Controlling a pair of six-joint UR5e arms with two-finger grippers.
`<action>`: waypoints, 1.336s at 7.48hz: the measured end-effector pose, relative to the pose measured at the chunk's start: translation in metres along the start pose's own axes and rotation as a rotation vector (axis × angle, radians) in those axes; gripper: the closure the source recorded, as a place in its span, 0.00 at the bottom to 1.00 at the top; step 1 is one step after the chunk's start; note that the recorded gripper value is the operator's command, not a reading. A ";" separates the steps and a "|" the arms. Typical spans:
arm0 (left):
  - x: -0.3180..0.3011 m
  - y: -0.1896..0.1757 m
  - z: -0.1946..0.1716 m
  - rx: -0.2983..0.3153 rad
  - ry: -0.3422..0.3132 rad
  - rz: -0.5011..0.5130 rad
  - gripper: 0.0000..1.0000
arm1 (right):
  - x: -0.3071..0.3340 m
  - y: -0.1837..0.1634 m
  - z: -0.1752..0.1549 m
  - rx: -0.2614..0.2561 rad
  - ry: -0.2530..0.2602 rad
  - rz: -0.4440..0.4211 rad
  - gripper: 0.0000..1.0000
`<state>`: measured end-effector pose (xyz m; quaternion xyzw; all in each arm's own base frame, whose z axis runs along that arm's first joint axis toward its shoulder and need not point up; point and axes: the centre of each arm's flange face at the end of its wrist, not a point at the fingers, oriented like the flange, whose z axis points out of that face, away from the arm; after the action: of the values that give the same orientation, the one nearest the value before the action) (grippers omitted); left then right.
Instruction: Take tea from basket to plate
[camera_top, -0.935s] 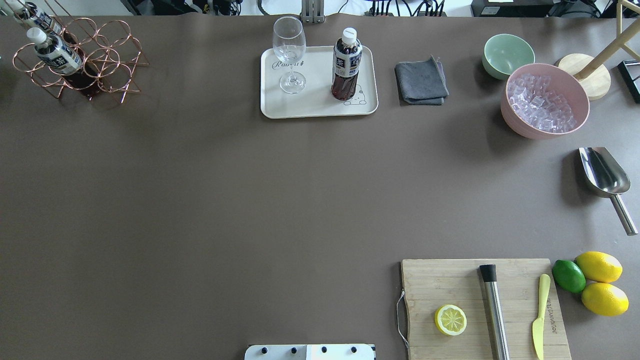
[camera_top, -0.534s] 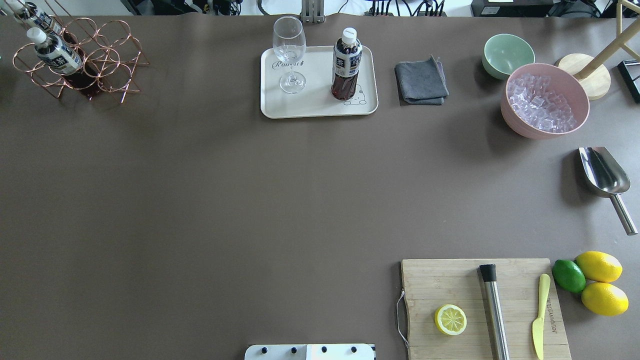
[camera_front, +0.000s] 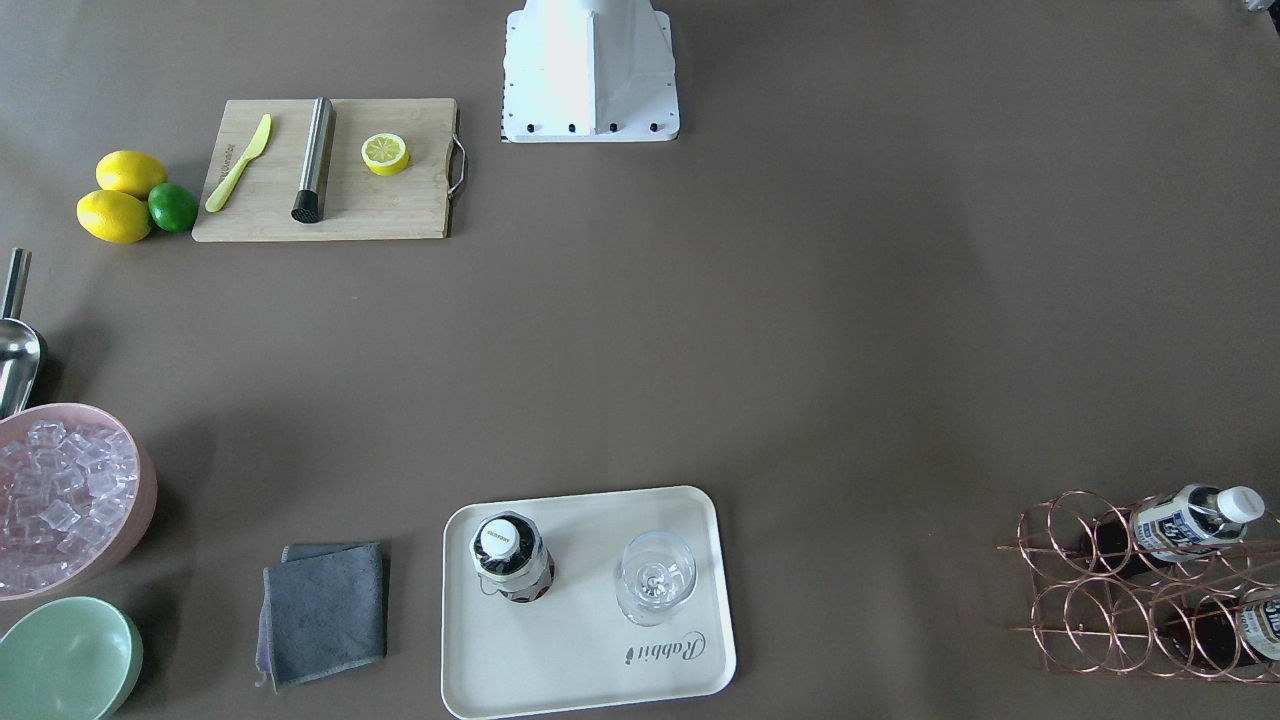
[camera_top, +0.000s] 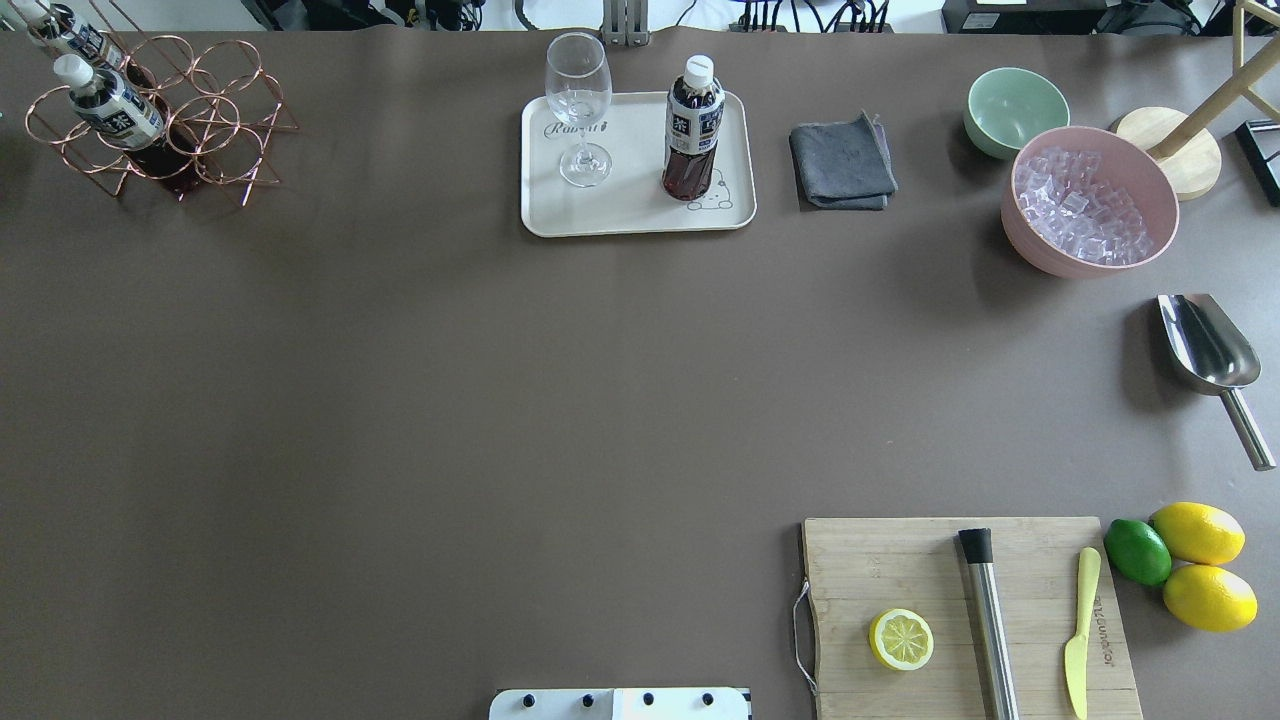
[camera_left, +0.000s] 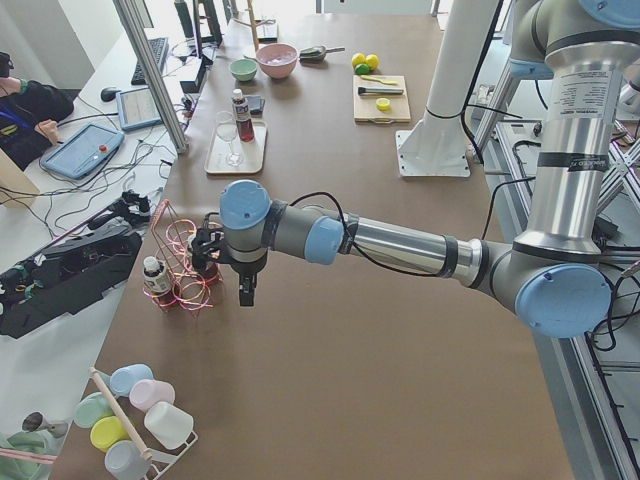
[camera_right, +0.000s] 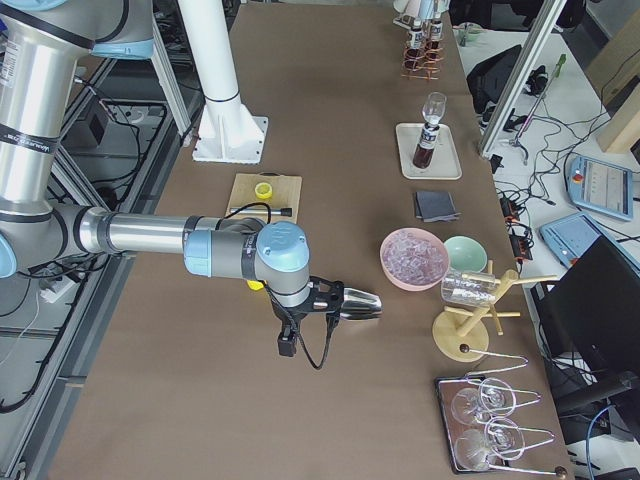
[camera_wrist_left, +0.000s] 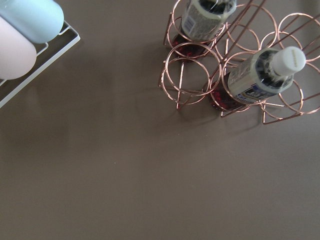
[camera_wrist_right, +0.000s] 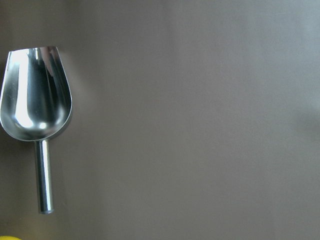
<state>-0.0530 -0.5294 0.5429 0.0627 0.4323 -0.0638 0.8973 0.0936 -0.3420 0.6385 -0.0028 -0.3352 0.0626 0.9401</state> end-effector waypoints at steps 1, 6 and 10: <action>-0.015 0.010 0.011 -0.027 -0.008 -0.027 0.02 | 0.001 0.000 0.000 0.000 0.000 0.002 0.00; -0.042 0.040 0.032 -0.088 -0.017 -0.086 0.02 | 0.005 0.000 -0.001 0.005 0.000 0.021 0.00; -0.035 0.042 0.025 -0.143 -0.038 -0.103 0.02 | 0.011 -0.002 -0.005 0.020 0.001 0.032 0.00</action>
<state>-0.0483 -0.4901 0.5883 -0.0252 0.4213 -0.0798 0.9031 0.1053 -0.3421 0.6414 0.0014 -0.3341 0.0811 0.9390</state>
